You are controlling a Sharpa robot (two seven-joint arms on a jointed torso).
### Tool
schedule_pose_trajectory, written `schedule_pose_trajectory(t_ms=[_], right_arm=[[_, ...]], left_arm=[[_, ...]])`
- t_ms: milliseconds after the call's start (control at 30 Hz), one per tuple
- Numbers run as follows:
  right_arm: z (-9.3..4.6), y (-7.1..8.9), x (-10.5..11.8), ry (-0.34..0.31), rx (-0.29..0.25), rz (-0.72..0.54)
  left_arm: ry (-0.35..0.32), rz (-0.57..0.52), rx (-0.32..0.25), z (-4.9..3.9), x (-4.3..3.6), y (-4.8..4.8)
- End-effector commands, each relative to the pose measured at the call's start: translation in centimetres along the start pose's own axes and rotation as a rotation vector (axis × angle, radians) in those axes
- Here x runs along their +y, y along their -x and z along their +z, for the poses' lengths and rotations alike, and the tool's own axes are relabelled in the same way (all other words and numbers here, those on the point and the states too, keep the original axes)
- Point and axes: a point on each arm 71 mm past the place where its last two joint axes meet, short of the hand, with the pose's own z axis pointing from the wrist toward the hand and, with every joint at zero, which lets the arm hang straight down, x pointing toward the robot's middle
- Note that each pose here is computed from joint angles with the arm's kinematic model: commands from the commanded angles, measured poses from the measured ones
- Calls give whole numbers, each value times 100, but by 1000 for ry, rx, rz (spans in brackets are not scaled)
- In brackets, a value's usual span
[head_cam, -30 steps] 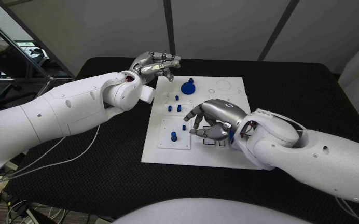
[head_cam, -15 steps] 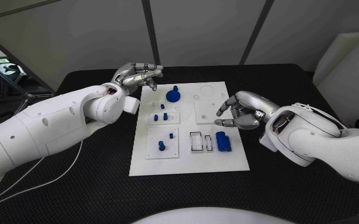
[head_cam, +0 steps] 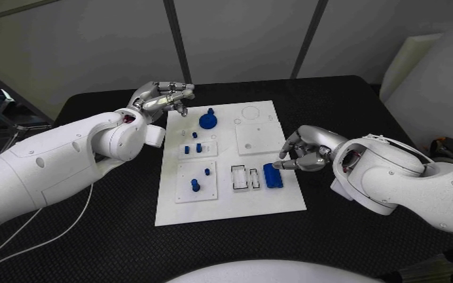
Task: Assemble the parts on the task board
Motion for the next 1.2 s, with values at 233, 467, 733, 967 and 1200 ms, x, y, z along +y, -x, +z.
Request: schedule_pose_trajectory(t_ms=[233, 467, 733, 967, 1200], right_arm=[[-11, -163, 21, -34, 63, -86], [-12, -209, 48, -23, 60, -125], [21, -271, 117, -1, 48, -152], [68, -321, 154, 7, 52, -153], [141, -355, 173, 10, 55, -189]], left_arm=[[-11, 1, 5, -6, -11, 1], [-9, 1, 6, -11, -10, 6], [-9, 0, 9, -11, -9, 1], [-5, 0, 10, -15, -6, 6], [-1, -2, 17, -18, -5, -7]])
